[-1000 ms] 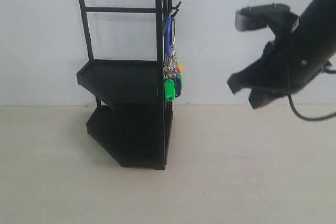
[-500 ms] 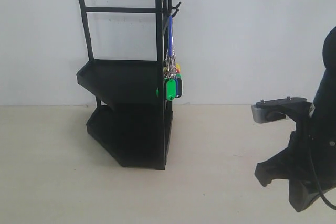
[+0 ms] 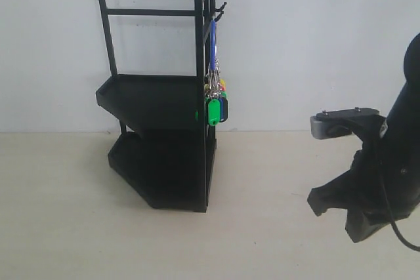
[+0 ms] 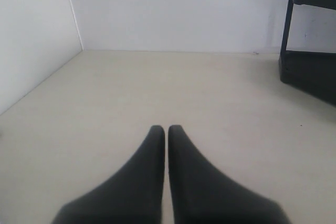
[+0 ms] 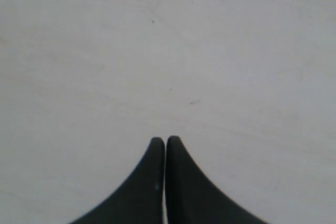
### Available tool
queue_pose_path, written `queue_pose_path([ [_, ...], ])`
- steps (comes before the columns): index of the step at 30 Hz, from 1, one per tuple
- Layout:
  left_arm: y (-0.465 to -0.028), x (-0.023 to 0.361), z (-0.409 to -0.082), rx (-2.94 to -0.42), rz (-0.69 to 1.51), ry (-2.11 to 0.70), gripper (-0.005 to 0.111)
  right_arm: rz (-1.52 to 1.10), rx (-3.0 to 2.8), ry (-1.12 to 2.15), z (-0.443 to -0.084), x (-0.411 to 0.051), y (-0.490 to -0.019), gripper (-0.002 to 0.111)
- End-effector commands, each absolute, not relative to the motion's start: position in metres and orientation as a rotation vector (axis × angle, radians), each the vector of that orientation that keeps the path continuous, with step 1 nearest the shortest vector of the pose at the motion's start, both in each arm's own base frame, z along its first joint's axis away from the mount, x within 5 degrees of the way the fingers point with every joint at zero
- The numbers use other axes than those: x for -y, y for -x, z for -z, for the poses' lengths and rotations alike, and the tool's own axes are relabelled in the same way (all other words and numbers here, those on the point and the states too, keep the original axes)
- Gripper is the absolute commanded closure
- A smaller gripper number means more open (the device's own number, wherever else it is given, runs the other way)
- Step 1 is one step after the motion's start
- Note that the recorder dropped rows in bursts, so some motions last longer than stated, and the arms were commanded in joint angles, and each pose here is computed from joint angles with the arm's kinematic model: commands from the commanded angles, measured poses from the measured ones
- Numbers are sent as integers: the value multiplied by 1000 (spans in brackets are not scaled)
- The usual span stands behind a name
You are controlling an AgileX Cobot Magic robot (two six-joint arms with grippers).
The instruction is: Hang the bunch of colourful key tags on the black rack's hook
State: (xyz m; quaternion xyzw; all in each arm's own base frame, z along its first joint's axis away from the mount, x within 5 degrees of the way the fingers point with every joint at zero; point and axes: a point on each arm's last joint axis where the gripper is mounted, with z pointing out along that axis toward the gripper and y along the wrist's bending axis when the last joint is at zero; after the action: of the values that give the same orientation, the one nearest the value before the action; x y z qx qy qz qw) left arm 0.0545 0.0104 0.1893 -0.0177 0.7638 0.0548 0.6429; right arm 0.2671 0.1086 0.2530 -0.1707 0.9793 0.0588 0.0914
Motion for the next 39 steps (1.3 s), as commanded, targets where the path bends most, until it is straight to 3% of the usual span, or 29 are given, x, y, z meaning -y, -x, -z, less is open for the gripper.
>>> queue_pose_path([
  [1, -55, -10, -190, -1739, -119, 43, 102, -155, -2758, 555, -272, -105, -266, 108],
  [12, -55, -10, -190, -1739, -119, 43, 102, -210, -2387, 514, -357, -85, -212, 108],
  [22, -55, -10, -190, -1739, -119, 43, 102, -390, -2336, 306, -368, -87, -200, 108],
  [24, -55, -10, -190, -1739, -119, 43, 102, -460, -2212, 239, -362, -84, -191, 108],
  [29, -55, -10, -190, -1739, -119, 43, 102, -454, -2035, 146, -298, -63, -151, 108],
  [33, -55, -10, -190, -1739, -119, 43, 102, -397, -1819, 119, -226, -38, -104, 108],
  [39, -55, -10, -190, -1739, -119, 43, 102, -357, -1681, 160, -201, -25, -71, 108],
])
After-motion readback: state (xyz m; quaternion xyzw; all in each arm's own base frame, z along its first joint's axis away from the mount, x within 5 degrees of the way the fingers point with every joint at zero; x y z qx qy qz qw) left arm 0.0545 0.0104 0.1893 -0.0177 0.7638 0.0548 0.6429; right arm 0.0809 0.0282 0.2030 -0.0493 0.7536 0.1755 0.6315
